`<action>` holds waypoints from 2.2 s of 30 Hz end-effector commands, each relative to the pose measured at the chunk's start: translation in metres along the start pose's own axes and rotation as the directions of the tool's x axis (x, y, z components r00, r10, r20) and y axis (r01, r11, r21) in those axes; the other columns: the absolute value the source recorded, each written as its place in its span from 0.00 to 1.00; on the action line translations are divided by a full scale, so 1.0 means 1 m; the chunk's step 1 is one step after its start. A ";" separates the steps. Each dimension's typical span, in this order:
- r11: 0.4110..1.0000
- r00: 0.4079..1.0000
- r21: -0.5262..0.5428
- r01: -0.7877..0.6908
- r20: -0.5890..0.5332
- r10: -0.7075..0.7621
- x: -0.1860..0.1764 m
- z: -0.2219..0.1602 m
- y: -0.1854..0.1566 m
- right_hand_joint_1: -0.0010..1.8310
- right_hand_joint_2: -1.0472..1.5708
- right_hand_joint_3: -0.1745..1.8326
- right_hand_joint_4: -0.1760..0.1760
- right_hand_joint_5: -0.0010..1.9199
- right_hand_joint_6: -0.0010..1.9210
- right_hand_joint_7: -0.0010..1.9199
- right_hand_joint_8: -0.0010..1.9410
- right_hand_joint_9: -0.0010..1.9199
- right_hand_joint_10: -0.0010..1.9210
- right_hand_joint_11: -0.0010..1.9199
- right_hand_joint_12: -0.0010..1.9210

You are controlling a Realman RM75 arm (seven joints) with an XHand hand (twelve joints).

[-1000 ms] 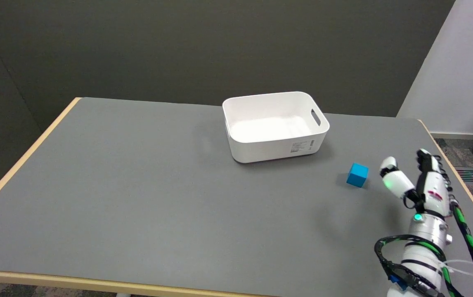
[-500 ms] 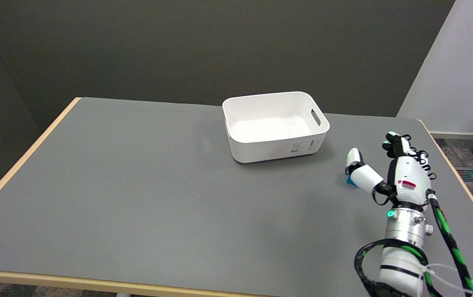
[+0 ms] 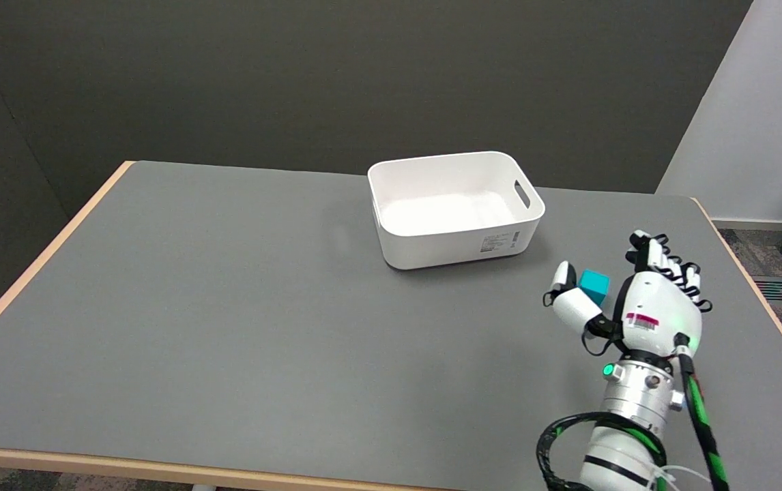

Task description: Pick up blue wooden cube.

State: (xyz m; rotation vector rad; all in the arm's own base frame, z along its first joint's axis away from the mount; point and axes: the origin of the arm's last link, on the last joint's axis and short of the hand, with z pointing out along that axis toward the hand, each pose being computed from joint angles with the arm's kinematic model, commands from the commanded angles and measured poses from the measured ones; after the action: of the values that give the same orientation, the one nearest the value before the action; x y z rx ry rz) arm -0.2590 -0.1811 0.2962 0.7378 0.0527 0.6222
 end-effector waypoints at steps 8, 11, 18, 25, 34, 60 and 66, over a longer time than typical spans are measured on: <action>0.964 0.966 0.120 0.238 0.078 -0.248 0.010 0.054 0.054 0.39 0.65 0.53 0.28 0.13 0.29 0.20 0.34 0.17 0.51 0.04 0.68; 0.953 0.954 0.163 0.256 0.114 -0.276 0.017 0.078 0.075 0.39 0.65 0.54 0.33 0.13 0.29 0.20 0.33 0.18 0.50 0.05 0.68; 0.935 0.917 0.267 0.233 0.259 -0.303 0.019 0.123 0.094 0.39 0.65 0.54 0.37 0.13 0.29 0.20 0.31 0.17 0.49 0.05 0.68; 0.919 0.857 0.374 0.123 0.426 -0.288 0.015 0.139 0.079 0.39 0.64 0.54 0.39 0.13 0.28 0.20 0.30 0.16 0.47 0.05 0.68; 0.836 0.871 0.548 0.006 0.408 -0.274 0.044 0.150 0.008 0.39 0.64 0.54 0.43 0.15 0.29 0.23 0.29 0.18 0.49 0.07 0.69; 0.868 0.798 0.486 0.103 0.481 -0.364 0.102 0.204 0.075 0.35 0.63 0.53 0.59 0.17 0.32 0.26 0.29 0.19 0.48 0.08 0.67; 0.849 0.699 0.520 0.092 0.574 -0.427 0.081 0.177 0.083 0.34 0.63 0.53 0.58 0.17 0.32 0.26 0.29 0.19 0.47 0.07 0.67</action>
State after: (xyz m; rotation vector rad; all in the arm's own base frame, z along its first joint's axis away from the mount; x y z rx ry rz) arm -0.1575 -0.2324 0.4899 1.3210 -0.1689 0.2289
